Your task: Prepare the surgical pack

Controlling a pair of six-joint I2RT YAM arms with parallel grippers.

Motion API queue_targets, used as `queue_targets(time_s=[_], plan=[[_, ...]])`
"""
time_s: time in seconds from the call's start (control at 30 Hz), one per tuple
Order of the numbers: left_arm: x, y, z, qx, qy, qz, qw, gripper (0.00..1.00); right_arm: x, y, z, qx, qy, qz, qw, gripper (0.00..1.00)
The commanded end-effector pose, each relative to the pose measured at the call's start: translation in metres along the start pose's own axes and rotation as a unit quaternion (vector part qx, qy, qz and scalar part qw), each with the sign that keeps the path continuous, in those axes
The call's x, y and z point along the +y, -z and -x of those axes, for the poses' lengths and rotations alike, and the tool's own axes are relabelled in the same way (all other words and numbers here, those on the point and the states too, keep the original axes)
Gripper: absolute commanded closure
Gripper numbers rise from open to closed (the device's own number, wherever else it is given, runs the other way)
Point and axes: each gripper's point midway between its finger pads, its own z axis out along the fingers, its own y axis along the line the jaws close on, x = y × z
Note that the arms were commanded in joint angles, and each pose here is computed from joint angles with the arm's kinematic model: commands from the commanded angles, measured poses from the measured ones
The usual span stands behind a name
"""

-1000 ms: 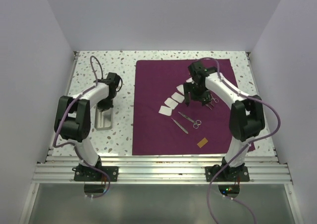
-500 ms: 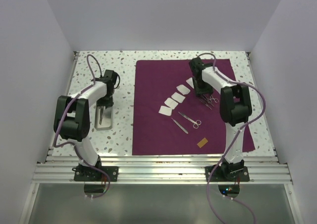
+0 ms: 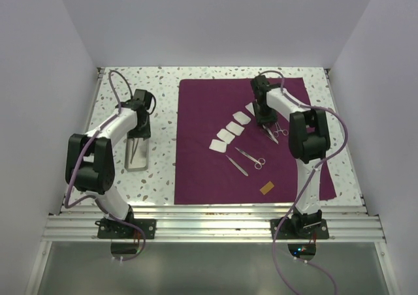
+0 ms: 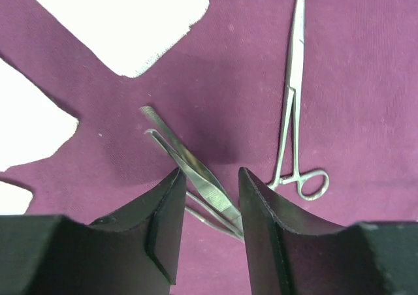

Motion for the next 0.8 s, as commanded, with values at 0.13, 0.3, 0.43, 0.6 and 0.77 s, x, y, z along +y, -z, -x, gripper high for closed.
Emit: queue_targets(time_s=[0.13, 0.3, 0.43, 0.6, 0.77], plan=[[-0.004, 0.023, 0.010, -0.025, 0.028, -0.038, 0.999, 0.53, 0.002, -0.008, 0.017, -0.018, 0.000, 0.019, 1.000, 0.56], [-0.013, 0.032, 0.012, -0.029, 0.033, -0.069, 0.997, 0.53, 0.003, -0.015, 0.014, -0.009, 0.000, 0.031, 0.999, 0.60], [-0.020, 0.044, 0.015, -0.038, 0.042, -0.097, 0.994, 0.53, 0.008, -0.008, 0.013, -0.013, -0.008, 0.052, 0.999, 0.84], [-0.040, 0.076, 0.018, -0.051, 0.072, -0.175, 0.981, 0.50, 0.000, 0.021, 0.023, -0.037, -0.029, 0.049, 0.998, 0.94], [-0.066, 0.119, 0.018, -0.084, 0.093, -0.291, 0.949, 0.30, -0.018, 0.062, 0.034, -0.073, -0.052, 0.032, 0.995, 1.00]])
